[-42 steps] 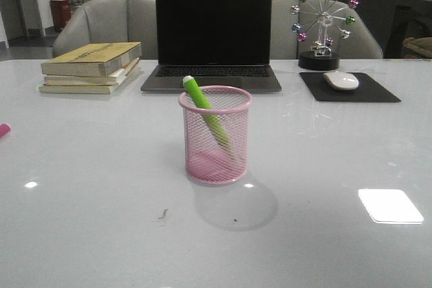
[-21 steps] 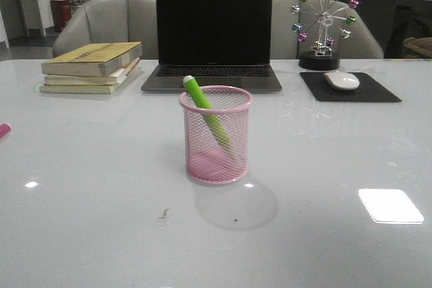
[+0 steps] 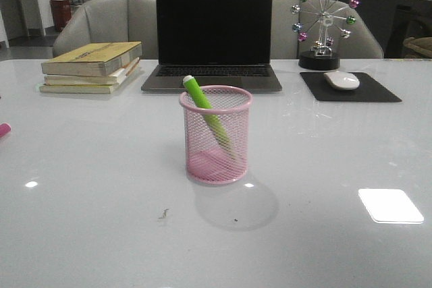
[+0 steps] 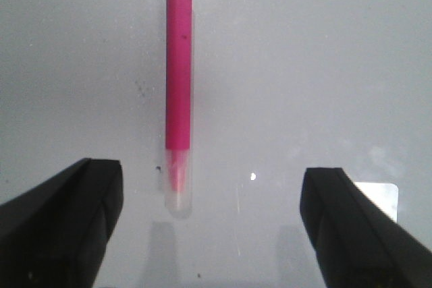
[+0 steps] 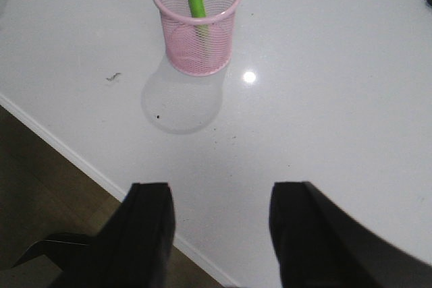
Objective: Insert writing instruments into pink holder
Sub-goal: 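Lower the left gripper and grasp the pink marker on the table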
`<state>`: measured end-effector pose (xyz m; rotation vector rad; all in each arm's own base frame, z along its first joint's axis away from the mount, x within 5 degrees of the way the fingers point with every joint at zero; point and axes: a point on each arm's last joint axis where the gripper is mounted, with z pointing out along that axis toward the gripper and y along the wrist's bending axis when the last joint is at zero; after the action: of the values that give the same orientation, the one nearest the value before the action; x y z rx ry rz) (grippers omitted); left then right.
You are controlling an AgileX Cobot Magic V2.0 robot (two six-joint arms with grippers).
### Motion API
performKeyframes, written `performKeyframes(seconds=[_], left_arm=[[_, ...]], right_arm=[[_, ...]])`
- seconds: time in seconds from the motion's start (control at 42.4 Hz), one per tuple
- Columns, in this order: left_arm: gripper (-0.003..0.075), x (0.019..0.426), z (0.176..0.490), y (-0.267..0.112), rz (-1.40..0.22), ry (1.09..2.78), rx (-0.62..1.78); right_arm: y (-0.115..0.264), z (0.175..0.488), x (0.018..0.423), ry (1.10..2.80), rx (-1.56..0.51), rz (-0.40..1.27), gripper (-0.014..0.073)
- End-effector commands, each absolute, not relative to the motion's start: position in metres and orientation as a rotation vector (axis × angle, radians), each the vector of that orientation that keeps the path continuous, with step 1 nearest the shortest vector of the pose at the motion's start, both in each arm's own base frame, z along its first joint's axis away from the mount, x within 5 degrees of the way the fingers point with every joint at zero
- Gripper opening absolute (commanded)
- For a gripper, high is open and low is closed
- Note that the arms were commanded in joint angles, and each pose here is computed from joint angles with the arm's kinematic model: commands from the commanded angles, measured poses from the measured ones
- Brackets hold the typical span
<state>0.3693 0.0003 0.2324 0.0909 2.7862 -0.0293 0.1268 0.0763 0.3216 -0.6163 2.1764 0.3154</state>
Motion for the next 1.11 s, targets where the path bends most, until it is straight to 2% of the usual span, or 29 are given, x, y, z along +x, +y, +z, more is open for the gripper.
performKeyframes(seconds=[0.0, 0.449, 0.897, 0.992, 1.086], left_arm=[[0.0579, 0.390, 0.247, 0.001, -0.039, 2.713, 0.083], [0.0579, 0.447, 0.212, 0.009, -0.036, 2.770, 0.092], [0.0577, 0.456, 0.192, 0.013, -0.040, 2.820, 0.082], [0.0519, 0.456, 0.192, 0.013, -0.041, 2.826, 0.082], [0.0402, 0.456, 0.192, 0.013, -0.041, 2.824, 0.082]], right_arm=[[0.076, 0.337, 0.129, 2.081, -0.586, 0.323, 0.0446], [0.076, 0.337, 0.129, 2.081, -0.586, 0.323, 0.0446], [0.076, 0.337, 0.129, 2.082, -0.587, 0.323, 0.0446], [0.076, 0.337, 0.129, 2.082, -0.587, 0.323, 0.0446], [0.076, 0.337, 0.129, 2.082, -0.587, 0.323, 0.0446]])
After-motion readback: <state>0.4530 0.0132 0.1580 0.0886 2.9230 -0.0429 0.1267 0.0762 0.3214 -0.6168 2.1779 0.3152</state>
